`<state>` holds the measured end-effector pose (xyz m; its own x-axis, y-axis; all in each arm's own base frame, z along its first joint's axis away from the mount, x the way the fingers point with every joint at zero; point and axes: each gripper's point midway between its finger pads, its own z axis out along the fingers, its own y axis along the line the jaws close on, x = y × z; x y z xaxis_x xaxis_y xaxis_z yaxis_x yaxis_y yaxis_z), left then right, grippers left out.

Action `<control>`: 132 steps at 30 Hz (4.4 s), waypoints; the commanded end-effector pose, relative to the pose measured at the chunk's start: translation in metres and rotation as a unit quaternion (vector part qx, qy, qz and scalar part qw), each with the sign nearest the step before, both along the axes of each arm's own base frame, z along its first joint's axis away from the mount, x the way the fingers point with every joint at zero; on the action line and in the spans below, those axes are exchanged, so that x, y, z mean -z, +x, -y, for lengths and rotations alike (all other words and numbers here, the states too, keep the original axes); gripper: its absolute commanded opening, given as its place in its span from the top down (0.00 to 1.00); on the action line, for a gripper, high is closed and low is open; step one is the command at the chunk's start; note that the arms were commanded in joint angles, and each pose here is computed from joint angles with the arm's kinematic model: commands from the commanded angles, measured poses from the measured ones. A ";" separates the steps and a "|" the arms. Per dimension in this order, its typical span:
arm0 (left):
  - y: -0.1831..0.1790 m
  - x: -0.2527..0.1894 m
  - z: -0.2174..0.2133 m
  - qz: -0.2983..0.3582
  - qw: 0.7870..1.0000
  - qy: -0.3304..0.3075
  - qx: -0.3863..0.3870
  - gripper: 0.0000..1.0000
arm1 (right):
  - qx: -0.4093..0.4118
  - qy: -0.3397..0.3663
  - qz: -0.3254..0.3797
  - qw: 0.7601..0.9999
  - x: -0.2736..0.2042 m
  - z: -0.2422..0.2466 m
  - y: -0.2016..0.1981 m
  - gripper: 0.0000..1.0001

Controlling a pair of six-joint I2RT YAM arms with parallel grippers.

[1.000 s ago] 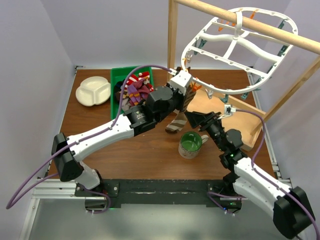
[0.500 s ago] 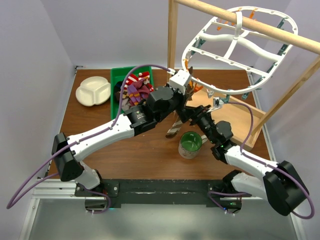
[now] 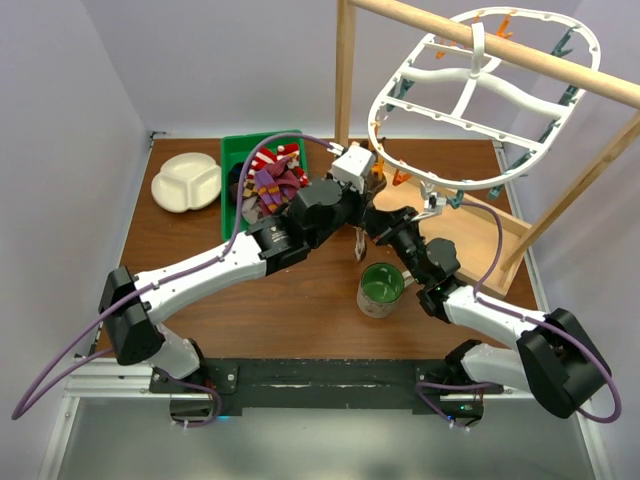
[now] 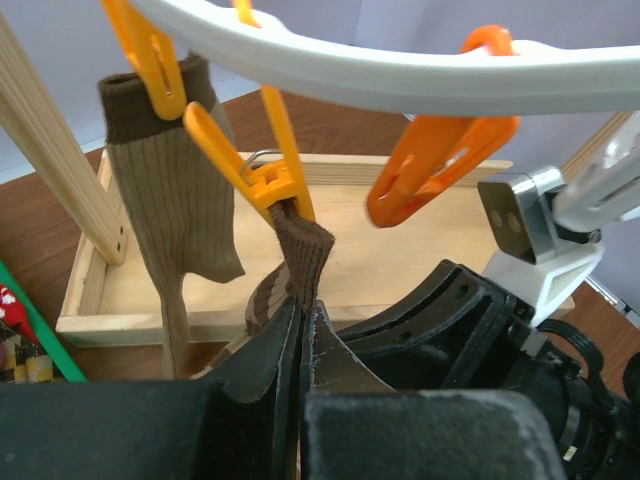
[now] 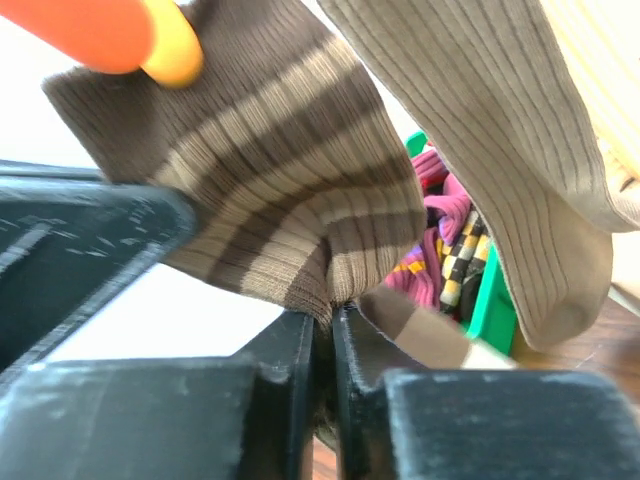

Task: Remove the socks clipped to the hanger
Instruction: Remove the sock from the hanger.

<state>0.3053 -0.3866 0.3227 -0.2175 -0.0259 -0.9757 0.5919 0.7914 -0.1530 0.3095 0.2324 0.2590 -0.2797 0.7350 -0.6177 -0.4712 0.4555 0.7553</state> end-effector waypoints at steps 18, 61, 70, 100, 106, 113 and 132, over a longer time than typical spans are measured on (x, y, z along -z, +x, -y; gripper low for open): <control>0.000 -0.073 -0.048 0.033 0.986 -0.160 -0.028 0.61 | 0.007 0.031 0.012 0.999 -0.019 -0.001 0.006 1.00; 0.069 -0.090 -0.012 0.081 0.976 -0.191 -0.070 0.39 | -0.006 0.033 0.017 0.999 -0.025 -0.008 0.006 1.00; 0.071 -0.092 -0.015 0.088 0.975 -0.190 -0.079 0.61 | -0.003 0.031 0.012 0.999 -0.021 -0.006 0.006 1.00; 0.056 -0.097 -0.013 0.088 0.977 -0.189 -0.046 0.63 | 0.000 0.014 -0.023 1.000 0.004 -0.004 0.003 1.00; 0.049 -0.098 -0.018 0.084 0.978 -0.188 -0.037 0.39 | -0.007 0.015 -0.020 1.000 0.002 -0.007 0.004 1.00; 0.034 -0.091 -0.032 0.076 0.979 -0.184 -0.033 0.29 | -0.012 0.015 -0.017 1.000 -0.003 -0.010 0.005 1.00; 0.010 -0.007 -0.083 0.018 0.988 -0.140 -0.059 0.25 | -0.060 0.029 -0.011 0.998 -0.016 -0.028 0.002 1.00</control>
<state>0.3174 -0.3225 0.3349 -0.1584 -0.2831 -0.9459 0.5288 0.7847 -0.3234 0.3139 0.2518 0.2361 -0.3983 0.7080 -0.5832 -0.4191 0.4251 0.8023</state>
